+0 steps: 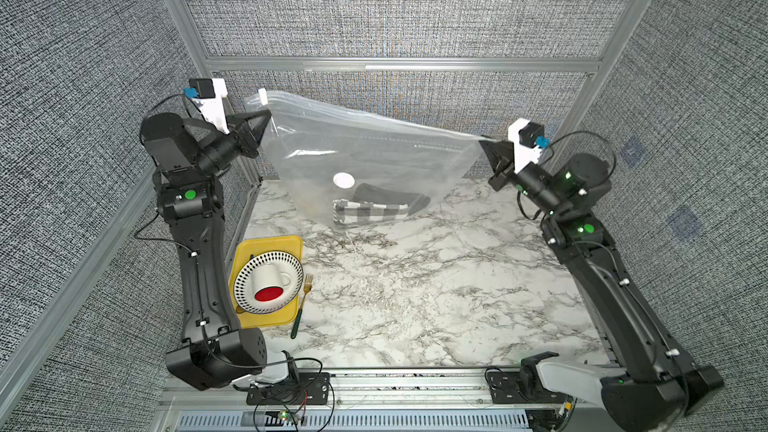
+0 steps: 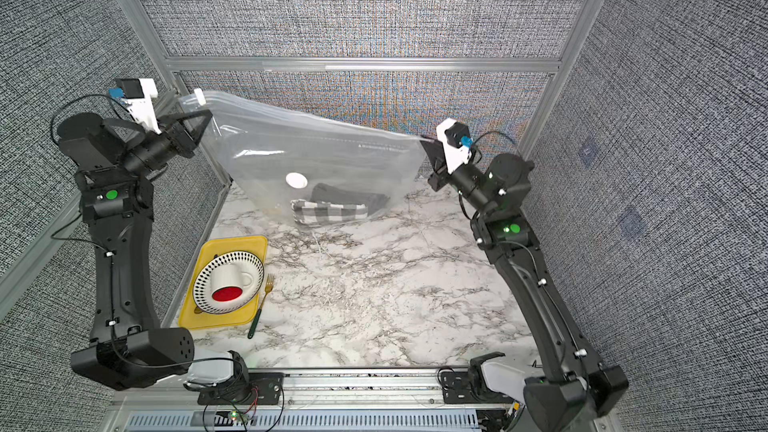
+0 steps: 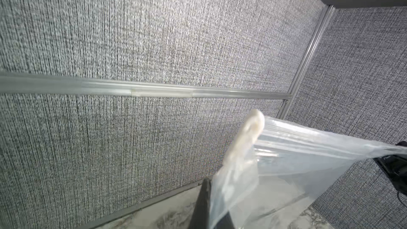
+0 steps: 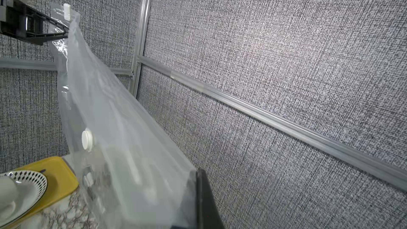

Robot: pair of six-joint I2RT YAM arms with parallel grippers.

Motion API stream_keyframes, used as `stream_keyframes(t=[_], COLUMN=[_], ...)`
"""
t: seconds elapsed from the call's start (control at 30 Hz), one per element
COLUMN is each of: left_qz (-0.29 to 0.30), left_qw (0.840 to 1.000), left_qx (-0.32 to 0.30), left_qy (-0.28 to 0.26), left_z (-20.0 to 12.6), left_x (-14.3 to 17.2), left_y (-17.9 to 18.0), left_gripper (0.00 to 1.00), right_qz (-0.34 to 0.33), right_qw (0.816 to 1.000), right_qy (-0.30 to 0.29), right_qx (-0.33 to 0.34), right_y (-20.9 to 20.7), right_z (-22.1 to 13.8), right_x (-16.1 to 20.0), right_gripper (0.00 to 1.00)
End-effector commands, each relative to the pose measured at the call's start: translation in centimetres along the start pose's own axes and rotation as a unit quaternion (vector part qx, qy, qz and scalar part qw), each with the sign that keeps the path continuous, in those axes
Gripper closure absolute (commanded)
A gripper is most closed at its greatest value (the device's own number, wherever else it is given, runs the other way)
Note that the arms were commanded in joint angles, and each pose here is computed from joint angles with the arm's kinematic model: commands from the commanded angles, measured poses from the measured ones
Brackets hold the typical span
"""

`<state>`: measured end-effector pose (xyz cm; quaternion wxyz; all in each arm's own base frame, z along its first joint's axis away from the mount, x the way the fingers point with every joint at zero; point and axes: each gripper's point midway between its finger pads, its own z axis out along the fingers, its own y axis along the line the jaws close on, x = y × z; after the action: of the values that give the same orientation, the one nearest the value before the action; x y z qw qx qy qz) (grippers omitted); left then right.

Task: Place the folded shirt into the vacuum bag
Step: Adjust the vacuum bag at the center of the board.

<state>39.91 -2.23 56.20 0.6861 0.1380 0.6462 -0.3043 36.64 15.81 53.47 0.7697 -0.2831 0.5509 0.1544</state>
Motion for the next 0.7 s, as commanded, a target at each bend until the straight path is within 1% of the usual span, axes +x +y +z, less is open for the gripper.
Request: stream_keyframes(t=[0.0, 0.07, 0.13, 0.2, 0.23, 0.27, 0.3, 0.37, 0.5, 0.6, 0.67], left_qz=[0.023, 0.018, -0.006, -0.021, -0.026, -0.027, -0.024, -0.022, -0.024, -0.020, -0.016], left_qw=[0.995, 0.992, 0.985, 0.976, 0.972, 0.970, 0.967, 0.963, 0.948, 0.942, 0.944], left_qx=[-0.041, -0.035, -0.034, -0.016, -0.004, 0.010, 0.024, 0.040, 0.045, 0.071, 0.100], left_qy=[-0.091, -0.123, -0.169, -0.216, -0.232, -0.241, -0.252, -0.265, -0.314, -0.327, -0.314], left_z=[0.0, 0.5, 1.4, 2.2, 2.7, 3.1, 3.4, 4.4, 4.0, 3.3, 3.2], left_x=[-5.7, -7.7, -9.7, -11.7, -12.6, -13.4, -14.3, -14.7, -16.2, -16.8, -16.5], left_y=[1.5, 1.9, 3.7, 4.6, 4.8, 4.5, 3.9, 3.5, 2.8, 1.2, -0.4], left_gripper=[1.00, 1.00, 1.00, 1.00, 1.00, 1.00, 1.00, 1.00, 1.00, 1.00, 1.00], right_qz=[0.016, 0.009, 0.006, 0.012, 0.010, 0.010, 0.006, 0.001, 0.011, -0.014, -0.030], right_qw=[0.998, 0.996, 0.994, 0.990, 0.987, 0.986, 0.983, 0.977, 0.963, 0.960, 0.962], right_qy=[-0.050, -0.068, -0.075, -0.093, -0.114, -0.122, -0.138, -0.172, -0.235, -0.252, -0.255], right_qx=[0.032, 0.053, 0.081, 0.105, 0.110, 0.117, 0.124, 0.127, 0.129, 0.122, 0.096], right_y=[-3.3, -5.6, -8.6, -11.2, -12.1, -13.1, -13.8, -15.0, -17.2, -16.7, -15.5], right_z=[1.7, 3.8, 6.3, 8.0, 8.0, 8.7, 8.8, 8.1, 5.0, 3.3, 2.7], right_x=[-3.9, -5.4, -6.0, -6.9, -8.4, -8.4, -9.4, -10.9, -12.9, -14.9, -16.0], right_gripper=[1.00, 1.00, 1.00, 1.00, 1.00, 1.00, 1.00, 1.00, 1.00, 1.00, 1.00])
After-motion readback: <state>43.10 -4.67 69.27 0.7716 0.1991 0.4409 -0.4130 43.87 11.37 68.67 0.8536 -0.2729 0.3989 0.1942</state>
